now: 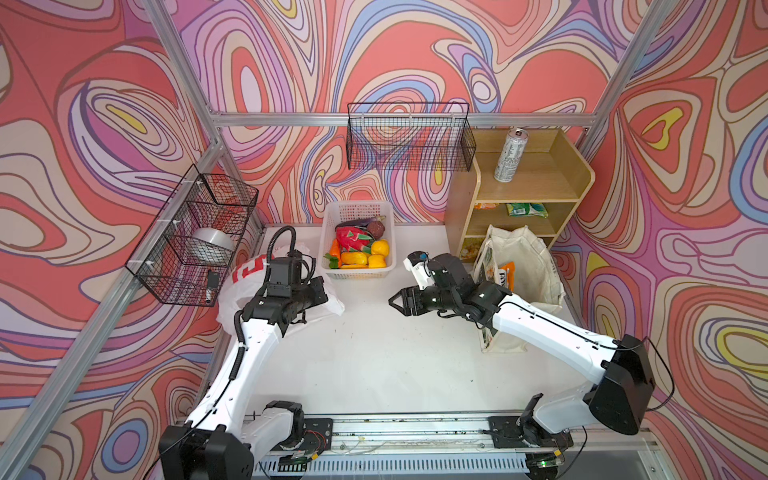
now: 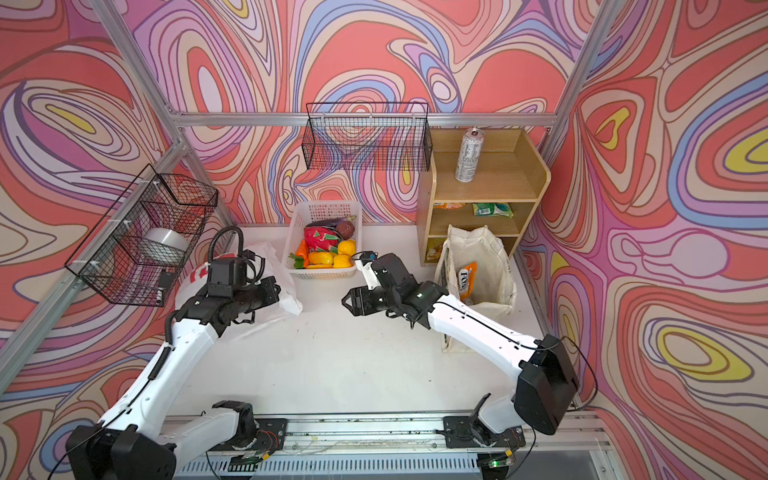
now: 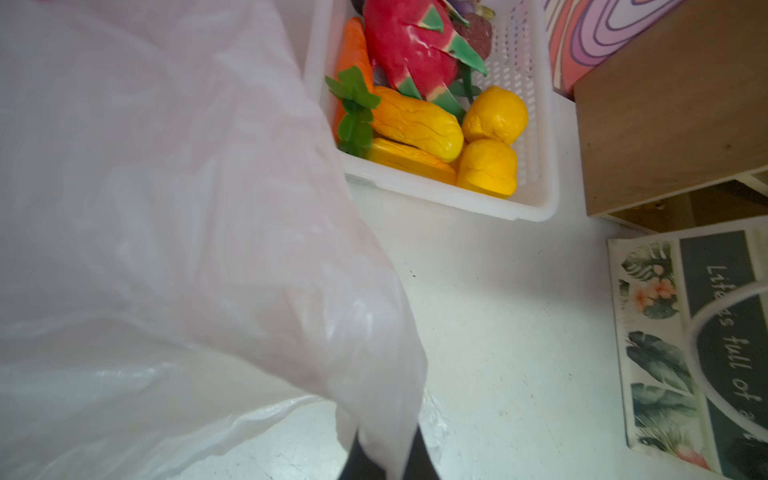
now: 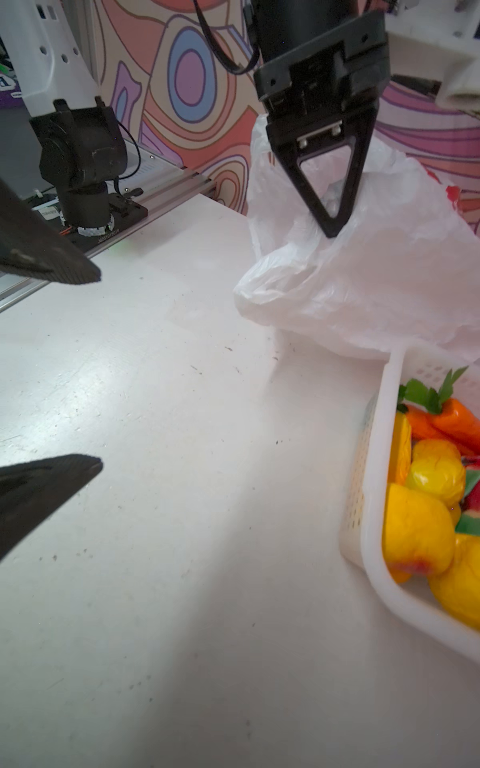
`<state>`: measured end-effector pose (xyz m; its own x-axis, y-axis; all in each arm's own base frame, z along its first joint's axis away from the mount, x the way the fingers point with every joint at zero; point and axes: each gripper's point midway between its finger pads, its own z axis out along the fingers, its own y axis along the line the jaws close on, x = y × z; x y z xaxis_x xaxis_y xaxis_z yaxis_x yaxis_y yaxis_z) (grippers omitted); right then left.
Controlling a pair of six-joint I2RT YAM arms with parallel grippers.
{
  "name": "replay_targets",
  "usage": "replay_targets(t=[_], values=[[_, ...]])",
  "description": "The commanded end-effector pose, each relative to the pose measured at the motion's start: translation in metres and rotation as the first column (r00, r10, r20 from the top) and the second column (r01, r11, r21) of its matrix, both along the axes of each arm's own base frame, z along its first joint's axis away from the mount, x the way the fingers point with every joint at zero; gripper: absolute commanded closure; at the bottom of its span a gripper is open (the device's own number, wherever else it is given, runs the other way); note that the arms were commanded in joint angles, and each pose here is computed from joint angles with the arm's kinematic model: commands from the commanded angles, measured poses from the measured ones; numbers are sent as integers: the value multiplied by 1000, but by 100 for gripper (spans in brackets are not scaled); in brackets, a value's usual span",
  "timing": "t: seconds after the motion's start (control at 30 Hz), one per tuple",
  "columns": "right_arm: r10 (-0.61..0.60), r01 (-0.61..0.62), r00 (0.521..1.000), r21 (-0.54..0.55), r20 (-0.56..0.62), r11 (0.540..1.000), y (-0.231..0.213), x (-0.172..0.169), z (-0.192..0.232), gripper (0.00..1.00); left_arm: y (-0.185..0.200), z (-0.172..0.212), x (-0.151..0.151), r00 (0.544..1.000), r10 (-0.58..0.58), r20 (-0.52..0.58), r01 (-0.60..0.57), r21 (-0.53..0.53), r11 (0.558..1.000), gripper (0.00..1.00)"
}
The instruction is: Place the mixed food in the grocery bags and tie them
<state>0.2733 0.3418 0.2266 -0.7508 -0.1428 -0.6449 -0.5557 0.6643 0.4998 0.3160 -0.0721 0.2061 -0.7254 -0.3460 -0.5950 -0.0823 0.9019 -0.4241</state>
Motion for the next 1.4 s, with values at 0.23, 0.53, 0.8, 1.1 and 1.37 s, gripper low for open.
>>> replay_targets(t=[0.23,0.53,0.8,1.1,1.37], values=[[69,-90,972,86,223,992,40,13,2,29,-77,20,4,983,-185,4,183,-151,971,100],[33,-40,981,35,190,999,56,38,-38,28,-80,36,37,975,-217,44,218,-41,975,100],[21,-19,993,-22,118,1000,81,63,-89,29,-62,46,40,961,-277,11,272,155,950,36],[47,-44,994,-32,95,999,99,74,-101,29,-22,47,-14,967,-256,-20,249,312,917,28],[54,-52,994,-24,99,998,102,74,-94,29,0,25,-39,964,-250,-85,262,439,859,25]])
